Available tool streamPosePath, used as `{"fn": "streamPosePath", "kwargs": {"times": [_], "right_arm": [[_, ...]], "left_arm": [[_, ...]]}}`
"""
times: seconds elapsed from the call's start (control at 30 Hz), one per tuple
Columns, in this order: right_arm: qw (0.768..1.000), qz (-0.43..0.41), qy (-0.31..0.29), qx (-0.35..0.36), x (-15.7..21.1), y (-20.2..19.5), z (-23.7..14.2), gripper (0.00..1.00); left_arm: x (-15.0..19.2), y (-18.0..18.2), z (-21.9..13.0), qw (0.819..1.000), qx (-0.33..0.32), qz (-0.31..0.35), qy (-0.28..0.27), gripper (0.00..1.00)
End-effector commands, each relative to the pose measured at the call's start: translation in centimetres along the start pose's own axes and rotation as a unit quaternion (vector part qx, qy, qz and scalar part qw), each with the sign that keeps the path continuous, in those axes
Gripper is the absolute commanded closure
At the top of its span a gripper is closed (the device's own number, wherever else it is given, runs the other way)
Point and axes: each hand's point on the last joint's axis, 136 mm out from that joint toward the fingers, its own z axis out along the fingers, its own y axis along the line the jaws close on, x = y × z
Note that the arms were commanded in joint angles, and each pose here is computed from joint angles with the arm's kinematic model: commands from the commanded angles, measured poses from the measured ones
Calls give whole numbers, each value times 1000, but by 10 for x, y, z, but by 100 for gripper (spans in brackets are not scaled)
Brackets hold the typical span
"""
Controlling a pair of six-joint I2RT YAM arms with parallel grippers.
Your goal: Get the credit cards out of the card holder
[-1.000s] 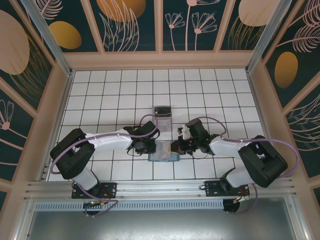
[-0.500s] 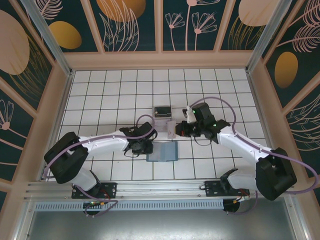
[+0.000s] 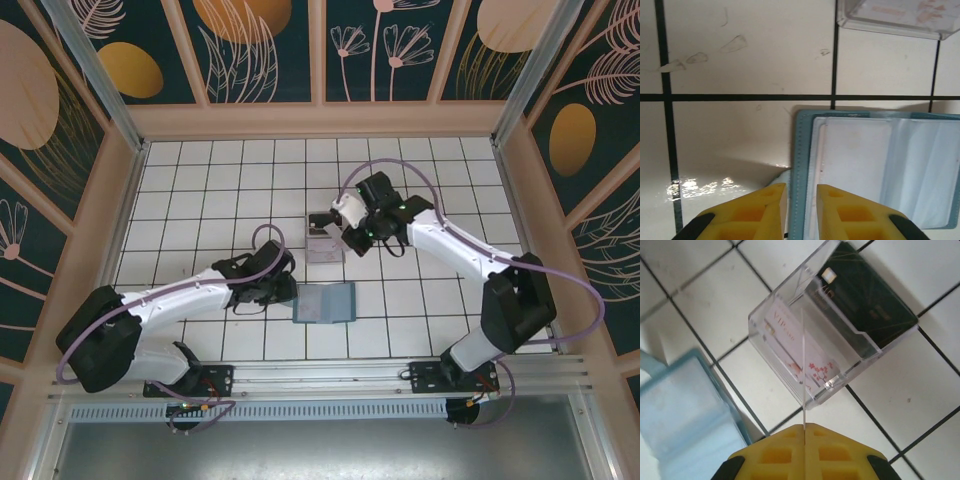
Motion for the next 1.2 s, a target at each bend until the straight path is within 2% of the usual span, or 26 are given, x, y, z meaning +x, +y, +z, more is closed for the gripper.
{"fn": "streamPosePath", "kwargs": {"times": [0.0,0.2,0.5,0.83,1.1,1.17], "right_arm": [[983,-172,68,15,13,-2,2,100],[963,-249,108,-2,2,-7,11,100],[942,-300,147,-25,-13,-1,36,100],[932,-300,201,-37,-6,-7,56,100],[932,-301,198,-47,-8,-3,63,100],[935,-300,187,-38,-15,-5,61,86]], "left_arm": [[-2,2,0,1000,13,-14,-6,77],[-3,6,-1,1000,15,-15,-10,76],[-2,14,0,1000,18,-21,-13,76],[1,21,2,1000,14,-17,-8,76],[2,22,4,1000,17,-20,-7,76],[2,22,3,1000,17,-20,-6,76]]}}
